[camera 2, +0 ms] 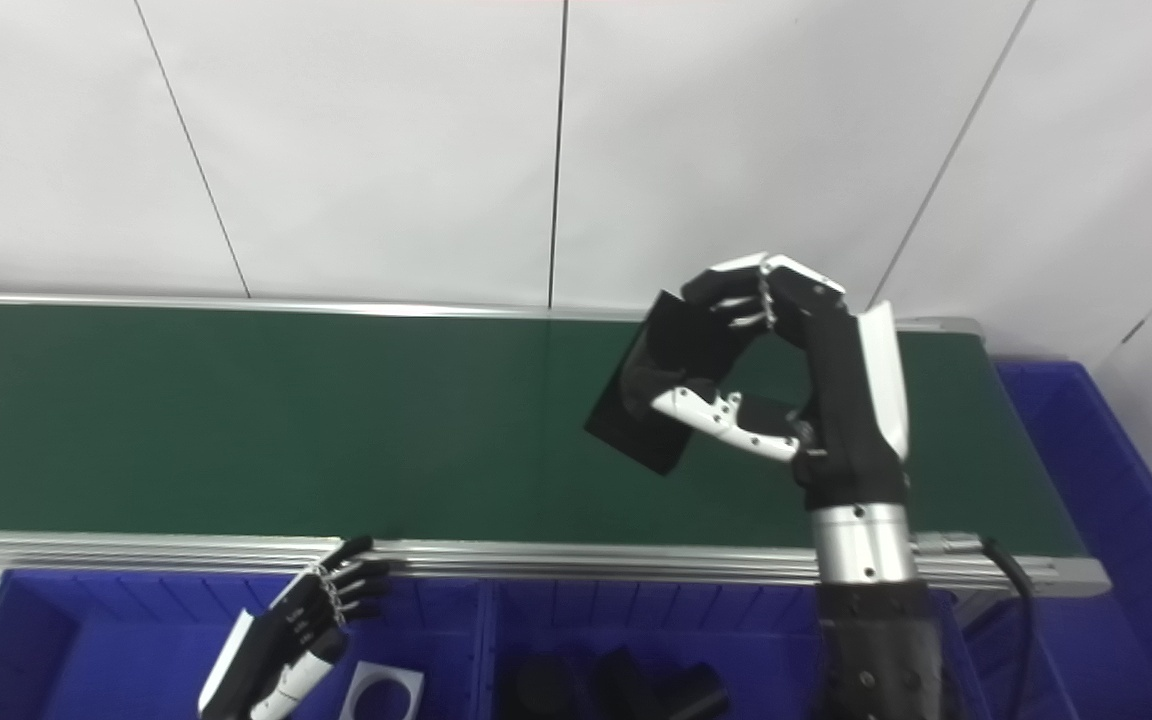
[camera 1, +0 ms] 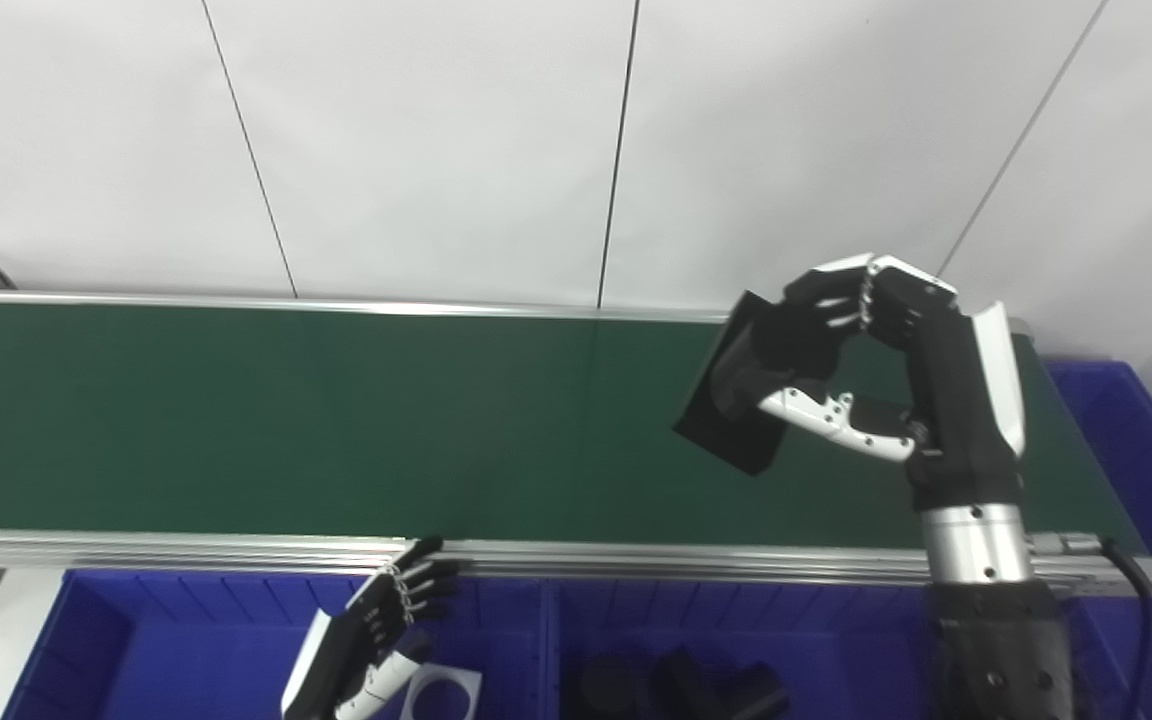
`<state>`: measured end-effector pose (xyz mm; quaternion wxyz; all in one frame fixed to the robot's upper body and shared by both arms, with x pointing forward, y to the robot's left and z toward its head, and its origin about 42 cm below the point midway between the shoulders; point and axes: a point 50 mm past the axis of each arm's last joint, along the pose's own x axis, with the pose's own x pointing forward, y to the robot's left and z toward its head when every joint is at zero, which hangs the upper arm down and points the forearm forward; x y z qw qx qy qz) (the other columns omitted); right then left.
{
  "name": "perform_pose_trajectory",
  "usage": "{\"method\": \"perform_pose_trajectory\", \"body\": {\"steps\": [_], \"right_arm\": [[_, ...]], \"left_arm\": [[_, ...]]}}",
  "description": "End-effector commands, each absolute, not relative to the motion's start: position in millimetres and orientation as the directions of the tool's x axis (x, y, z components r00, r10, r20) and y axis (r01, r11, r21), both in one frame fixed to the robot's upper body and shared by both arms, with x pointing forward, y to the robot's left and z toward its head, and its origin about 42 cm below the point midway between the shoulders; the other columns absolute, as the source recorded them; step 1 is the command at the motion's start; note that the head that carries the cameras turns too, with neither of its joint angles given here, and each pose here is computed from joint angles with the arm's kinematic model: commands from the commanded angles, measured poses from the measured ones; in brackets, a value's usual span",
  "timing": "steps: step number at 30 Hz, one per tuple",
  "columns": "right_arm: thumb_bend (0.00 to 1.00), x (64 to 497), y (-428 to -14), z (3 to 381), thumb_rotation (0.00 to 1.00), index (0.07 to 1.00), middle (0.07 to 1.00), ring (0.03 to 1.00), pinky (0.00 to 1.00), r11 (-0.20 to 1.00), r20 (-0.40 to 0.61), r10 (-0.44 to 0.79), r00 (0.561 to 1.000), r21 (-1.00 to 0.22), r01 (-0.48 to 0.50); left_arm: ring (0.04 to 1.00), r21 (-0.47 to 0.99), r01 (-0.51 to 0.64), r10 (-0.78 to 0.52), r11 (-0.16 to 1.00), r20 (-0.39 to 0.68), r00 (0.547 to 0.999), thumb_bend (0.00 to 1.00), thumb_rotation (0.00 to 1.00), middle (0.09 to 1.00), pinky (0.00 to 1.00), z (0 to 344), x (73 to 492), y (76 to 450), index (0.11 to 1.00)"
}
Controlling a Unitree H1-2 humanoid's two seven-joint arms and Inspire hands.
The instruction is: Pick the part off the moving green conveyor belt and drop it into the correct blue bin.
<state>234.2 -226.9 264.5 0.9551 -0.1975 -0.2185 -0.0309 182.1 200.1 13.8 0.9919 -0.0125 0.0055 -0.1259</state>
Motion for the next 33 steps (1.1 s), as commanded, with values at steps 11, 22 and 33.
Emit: {"method": "perform_pose_trajectory", "body": {"steps": [11,22,33], "right_arm": [[0.49,184,-211,241,0.0,0.503,0.547,0.465,0.32,0.921,0.373,0.017,0.928,-0.368,0.131],[0.5,168,-198,195,0.0,0.475,0.521,0.469,0.37,0.936,0.25,0.008,0.968,-0.341,0.081],[0.5,171,-189,148,0.0,0.478,0.504,0.472,0.39,0.942,0.103,0.004,0.995,-0.333,0.03]], "left_arm": [[0.738,-0.001,0.263,-0.262,0.965,0.098,0.96,0.8,0.67,0.776,0.69,34,189,212,0.853],[0.741,0.0,0.265,-0.263,0.964,0.116,0.958,0.81,0.68,0.781,0.69,38,190,216,0.859],[0.742,-0.001,0.271,-0.269,0.963,0.135,0.954,0.82,0.7,0.782,0.69,43,192,222,0.867]]}}
